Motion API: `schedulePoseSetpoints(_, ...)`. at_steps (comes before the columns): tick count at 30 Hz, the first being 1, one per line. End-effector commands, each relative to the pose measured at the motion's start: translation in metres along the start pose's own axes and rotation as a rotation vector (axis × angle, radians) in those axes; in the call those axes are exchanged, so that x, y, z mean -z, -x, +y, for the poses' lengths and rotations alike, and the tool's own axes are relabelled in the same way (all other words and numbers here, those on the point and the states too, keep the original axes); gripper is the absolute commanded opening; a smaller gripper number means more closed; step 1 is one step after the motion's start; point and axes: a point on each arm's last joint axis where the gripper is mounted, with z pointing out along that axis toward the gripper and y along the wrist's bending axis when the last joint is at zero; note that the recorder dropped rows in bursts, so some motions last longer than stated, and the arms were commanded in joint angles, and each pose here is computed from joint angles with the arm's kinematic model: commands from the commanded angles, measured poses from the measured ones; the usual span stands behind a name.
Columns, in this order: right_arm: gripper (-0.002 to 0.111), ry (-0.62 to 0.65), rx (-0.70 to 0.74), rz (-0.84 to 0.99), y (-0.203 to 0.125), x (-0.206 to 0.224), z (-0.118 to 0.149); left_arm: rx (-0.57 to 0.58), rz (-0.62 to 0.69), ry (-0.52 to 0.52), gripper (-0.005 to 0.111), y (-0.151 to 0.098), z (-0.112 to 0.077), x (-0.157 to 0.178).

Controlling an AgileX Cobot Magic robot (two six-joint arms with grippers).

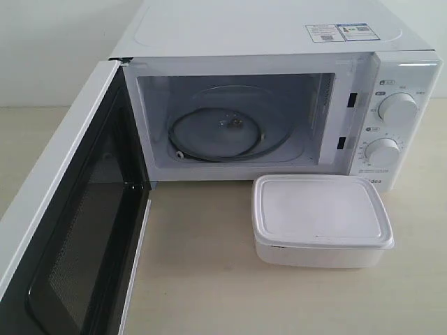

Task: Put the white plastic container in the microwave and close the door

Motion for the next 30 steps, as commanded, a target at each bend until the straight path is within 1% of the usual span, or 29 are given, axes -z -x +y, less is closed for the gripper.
schedulePoseSetpoints(1,0.0,-0.001,0.005,-0.017,0.001,0.0,0.0,-0.006,-0.014,-0.007,0.004,0.0,0.0,0.0)
schedulePoseSetpoints(8,0.0,-0.001,0.005,-0.017,0.001,0.0,0.0,-0.006,-0.014,-0.007,0.004,0.0,0.0,0.0)
schedulePoseSetpoints(11,0.0,-0.003,0.051,-0.098,0.009,0.001,0.0,-0.006,-0.014,-0.007,0.004,0.0,0.0,0.0)
schedulePoseSetpoints(14,0.0,0.012,0.046,-0.277,0.025,0.004,0.002,-0.006,-0.014,-0.007,0.004,0.0,0.0,0.0)
schedulePoseSetpoints(15,0.0,0.025,0.03,-0.422,0.037,0.008,0.003,-0.006,-0.014,-0.007,0.004,0.0,0.0,0.0)
schedulePoseSetpoints(16,0.0,0.031,0.023,-0.479,0.042,0.011,0.003,-0.006,-0.014,-0.007,0.004,0.0,0.0,0.0)
schedulePoseSetpoints(17,0.0,0.043,0.016,-0.603,0.051,0.016,0.004,-0.006,-0.014,-0.007,0.004,0.0,0.0,0.0)
schedulePoseSetpoints(18,0.0,0.046,0.015,-0.648,0.055,0.019,0.004,-0.006,-0.014,-0.007,0.004,0.0,0.0,0.0)
schedulePoseSetpoints(21,0.0,0.071,0.001,-0.874,0.07,0.033,0.006,-0.006,-0.014,-0.007,0.004,0.0,0.0,0.0)
schedulePoseSetpoints(22,0.0,0.086,-0.023,-0.912,0.072,0.036,0.006,-0.006,-0.014,-0.007,0.004,0.0,0.0,0.0)
schedulePoseSetpoints(23,0.0,0.153,-0.123,-1.009,0.077,0.044,0.007,-0.006,-0.014,-0.007,0.004,0.0,0.0,0.0)
schedulePoseSetpoints(24,0.0,0.207,-0.185,-1.084,0.081,0.05,0.007,-0.006,-0.014,-0.007,0.004,0.0,0.0,0.0)
schedulePoseSetpoints(26,0.0,0.221,-0.19,-1.114,0.089,0.056,0.008,-0.006,-0.014,-0.007,0.004,0.0,0.0,0.0)
schedulePoseSetpoints(27,0.0,0.226,-0.203,-1.084,0.097,0.059,0.01,-0.006,-0.014,-0.007,0.004,0.0,0.0,0.0)
schedulePoseSetpoints(28,0.0,0.222,-0.222,-1.009,0.108,0.063,0.012,-0.006,-0.014,-0.007,0.004,0.0,0.0,0.0)
schedulePoseSetpoints(29,0.0,0.22,-0.225,-0.982,0.119,0.069,0.014,-0.006,-0.014,-0.007,0.004,0.0,0.0,0.0)
schedulePoseSetpoints(30,0.0,0.202,-0.228,-0.887,0.134,0.074,0.017,-0.006,-0.014,-0.007,0.004,0.0,0.0,0.0)
